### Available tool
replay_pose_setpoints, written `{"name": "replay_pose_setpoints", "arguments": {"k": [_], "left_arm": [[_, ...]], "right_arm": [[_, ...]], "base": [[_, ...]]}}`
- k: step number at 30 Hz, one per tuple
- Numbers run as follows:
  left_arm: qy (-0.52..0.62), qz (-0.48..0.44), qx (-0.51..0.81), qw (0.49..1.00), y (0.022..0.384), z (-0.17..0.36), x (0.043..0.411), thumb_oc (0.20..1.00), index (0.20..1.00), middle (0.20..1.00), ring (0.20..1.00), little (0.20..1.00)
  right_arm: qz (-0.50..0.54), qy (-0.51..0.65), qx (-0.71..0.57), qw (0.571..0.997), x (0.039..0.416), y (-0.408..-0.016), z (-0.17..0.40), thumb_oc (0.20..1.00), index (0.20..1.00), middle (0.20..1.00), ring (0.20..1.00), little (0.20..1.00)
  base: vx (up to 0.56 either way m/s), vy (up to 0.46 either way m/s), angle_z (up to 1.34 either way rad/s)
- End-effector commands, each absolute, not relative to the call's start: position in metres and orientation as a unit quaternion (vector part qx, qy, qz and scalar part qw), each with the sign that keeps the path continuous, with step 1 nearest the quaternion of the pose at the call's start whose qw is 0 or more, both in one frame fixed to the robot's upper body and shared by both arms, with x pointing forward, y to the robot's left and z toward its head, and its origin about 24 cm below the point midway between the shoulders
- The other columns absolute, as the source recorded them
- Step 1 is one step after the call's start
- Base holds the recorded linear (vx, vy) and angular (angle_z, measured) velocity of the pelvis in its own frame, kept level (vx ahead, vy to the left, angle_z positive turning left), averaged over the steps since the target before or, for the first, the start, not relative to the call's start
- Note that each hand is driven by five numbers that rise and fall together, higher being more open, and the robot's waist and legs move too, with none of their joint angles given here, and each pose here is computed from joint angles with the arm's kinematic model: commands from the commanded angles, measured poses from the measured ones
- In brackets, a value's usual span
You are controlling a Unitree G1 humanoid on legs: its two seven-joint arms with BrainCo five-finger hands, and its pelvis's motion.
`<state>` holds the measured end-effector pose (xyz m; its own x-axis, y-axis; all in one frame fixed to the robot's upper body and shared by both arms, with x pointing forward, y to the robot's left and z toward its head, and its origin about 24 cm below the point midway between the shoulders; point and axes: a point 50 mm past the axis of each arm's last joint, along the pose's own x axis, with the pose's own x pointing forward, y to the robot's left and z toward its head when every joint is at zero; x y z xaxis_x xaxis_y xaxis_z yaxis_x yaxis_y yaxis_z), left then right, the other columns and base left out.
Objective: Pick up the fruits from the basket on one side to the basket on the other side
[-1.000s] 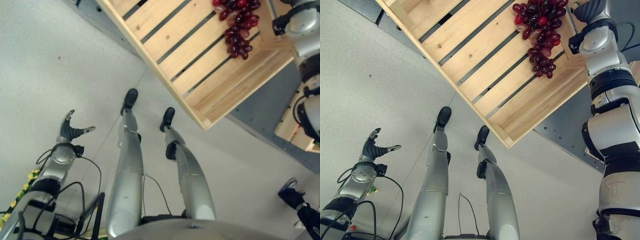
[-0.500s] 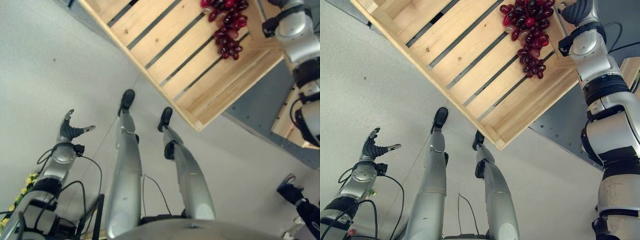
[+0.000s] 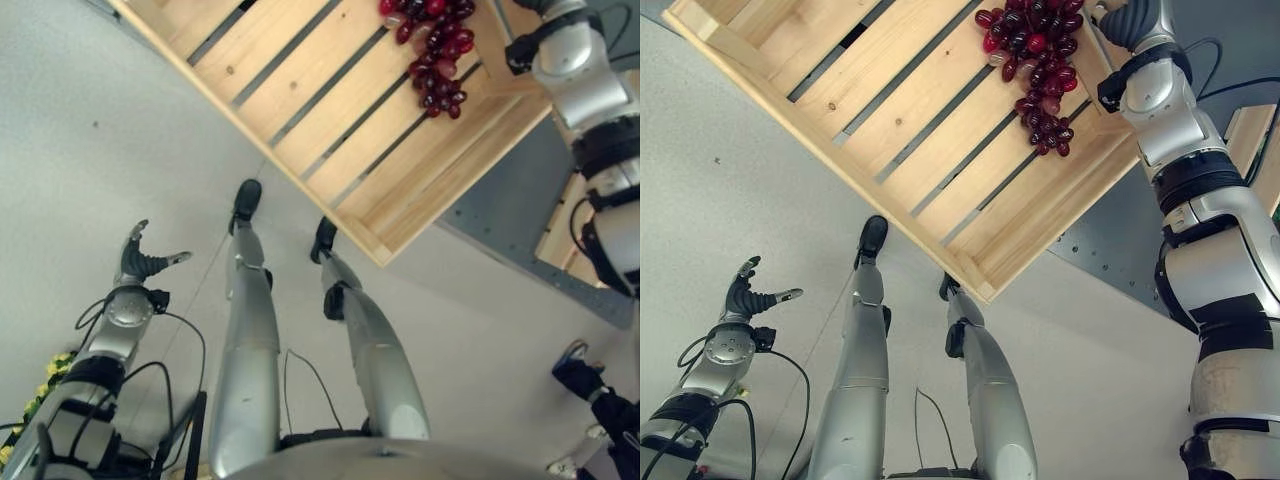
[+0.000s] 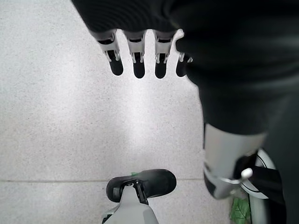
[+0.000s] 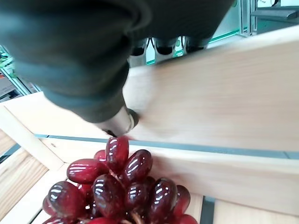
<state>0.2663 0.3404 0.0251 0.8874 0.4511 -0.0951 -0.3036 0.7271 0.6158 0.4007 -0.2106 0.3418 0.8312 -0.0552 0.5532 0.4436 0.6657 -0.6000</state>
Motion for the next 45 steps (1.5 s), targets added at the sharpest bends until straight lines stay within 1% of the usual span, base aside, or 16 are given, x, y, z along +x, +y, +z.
{"name": "replay_pose_setpoints", "arguments": {"k": [1,10,13,17,26,27,28,45], "left_arm": [[0.094,0.230,0.297,0.922,0.344,0.035,0.265,1.000,1.000,1.000,1.000,1.000],[0.095,0.234,0.300,0.920,0.346,0.035,0.262,1.000,1.000,1.000,1.000,1.000],[0.095,0.237,0.302,0.918,0.347,0.035,0.262,1.000,1.000,1.000,1.000,1.000],[0.096,0.239,0.301,0.918,0.347,0.034,0.262,1.000,1.000,1.000,1.000,1.000],[0.097,0.241,0.304,0.917,0.347,0.033,0.261,1.000,1.000,1.000,1.000,1.000],[0.097,0.241,0.304,0.917,0.347,0.034,0.261,1.000,1.000,1.000,1.000,1.000],[0.097,0.240,0.305,0.916,0.347,0.034,0.262,1.000,1.000,1.000,1.000,1.000],[0.089,0.237,0.310,0.916,0.346,0.036,0.262,1.000,1.000,1.000,1.000,1.000]], "right_arm": [[0.065,-0.236,-0.423,0.873,0.410,-0.114,0.270,0.200,0.200,0.200,0.200,0.200],[0.087,-0.230,-0.419,0.874,0.408,-0.105,0.255,0.200,0.200,0.200,0.200,0.200],[0.104,-0.231,-0.415,0.874,0.406,-0.094,0.247,0.200,0.200,0.200,0.200,0.200],[0.111,-0.229,-0.412,0.875,0.405,-0.089,0.240,0.200,0.200,0.200,0.200,0.200],[0.103,-0.231,-0.411,0.876,0.406,-0.090,0.243,0.200,0.200,0.200,0.200,0.200],[0.103,-0.231,-0.411,0.876,0.406,-0.090,0.243,0.799,0.799,0.799,0.799,0.799],[0.101,-0.231,-0.412,0.876,0.406,-0.091,0.243,1.000,1.000,1.000,1.000,1.000],[0.040,-0.258,-0.432,0.863,0.406,-0.123,0.274,1.000,1.000,1.000,1.000,1.000]], "base": [[0.00,0.000,0.00],[0.00,0.000,0.00],[0.00,0.000,0.00],[0.00,0.000,0.00],[0.00,0.000,0.00],[0.00,0.000,0.00],[0.00,0.000,0.00],[0.00,0.000,0.00]]}}
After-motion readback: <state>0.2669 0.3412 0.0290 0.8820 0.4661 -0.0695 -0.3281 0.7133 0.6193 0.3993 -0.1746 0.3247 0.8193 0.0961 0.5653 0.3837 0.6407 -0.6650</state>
